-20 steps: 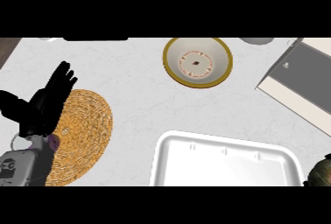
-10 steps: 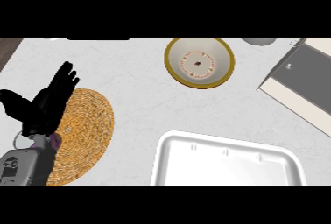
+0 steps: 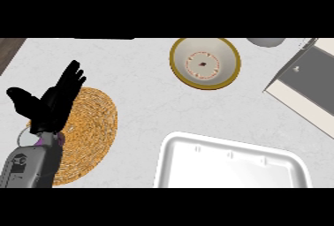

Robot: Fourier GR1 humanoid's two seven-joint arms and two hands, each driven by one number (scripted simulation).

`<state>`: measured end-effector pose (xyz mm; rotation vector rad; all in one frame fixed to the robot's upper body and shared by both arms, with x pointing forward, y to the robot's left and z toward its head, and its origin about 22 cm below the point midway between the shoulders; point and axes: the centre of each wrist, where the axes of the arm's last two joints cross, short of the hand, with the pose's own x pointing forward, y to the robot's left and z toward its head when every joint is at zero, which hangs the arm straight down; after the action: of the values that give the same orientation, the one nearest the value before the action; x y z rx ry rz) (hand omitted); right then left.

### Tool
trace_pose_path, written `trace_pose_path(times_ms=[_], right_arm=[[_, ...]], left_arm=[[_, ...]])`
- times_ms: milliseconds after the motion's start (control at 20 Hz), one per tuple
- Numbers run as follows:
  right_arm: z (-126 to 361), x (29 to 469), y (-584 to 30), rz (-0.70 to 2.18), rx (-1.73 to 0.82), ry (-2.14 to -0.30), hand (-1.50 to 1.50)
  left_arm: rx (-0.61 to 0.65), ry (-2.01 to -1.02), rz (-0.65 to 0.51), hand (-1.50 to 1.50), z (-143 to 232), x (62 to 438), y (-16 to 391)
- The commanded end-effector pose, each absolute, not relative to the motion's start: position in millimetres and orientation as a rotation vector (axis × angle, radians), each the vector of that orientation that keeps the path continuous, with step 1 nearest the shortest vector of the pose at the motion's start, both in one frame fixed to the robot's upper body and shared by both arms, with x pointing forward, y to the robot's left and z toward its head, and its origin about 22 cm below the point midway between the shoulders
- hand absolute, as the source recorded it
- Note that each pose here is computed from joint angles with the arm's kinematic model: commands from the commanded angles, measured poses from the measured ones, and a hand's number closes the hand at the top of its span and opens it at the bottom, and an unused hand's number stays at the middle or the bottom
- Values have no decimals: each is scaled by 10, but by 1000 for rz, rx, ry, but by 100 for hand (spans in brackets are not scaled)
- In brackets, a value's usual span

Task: Pick the squash from the tray and place it in the tiered shelf

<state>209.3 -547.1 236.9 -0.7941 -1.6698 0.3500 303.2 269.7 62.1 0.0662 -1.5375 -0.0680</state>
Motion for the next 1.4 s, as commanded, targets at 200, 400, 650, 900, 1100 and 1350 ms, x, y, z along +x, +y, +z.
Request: trace_pose_path(times_ms=[200,400,650,900,1100,1350], right_arm=[[2228,2494,-5660,172,-805,-1814,-150],[2300,2325,-5967,117,-772,-1882,-150],[2544,2160,-6153,195,-607,-1783,-150],[2858,1699,-6405,177,-536,-1694,-150],[2911,1538,-6467,207,-520,-1717,-150],[2854,1443,-6512,179,-406,-1771,-150]], left_arm=[[47,-1526,-75,0,643,3096,2713],[61,-1531,-70,0,737,3090,2645],[70,-1540,-77,0,738,3092,2661],[67,-1537,-68,0,638,2979,2710],[76,-1553,-53,0,690,3041,2786],[95,-1532,-36,0,718,3012,2839]])
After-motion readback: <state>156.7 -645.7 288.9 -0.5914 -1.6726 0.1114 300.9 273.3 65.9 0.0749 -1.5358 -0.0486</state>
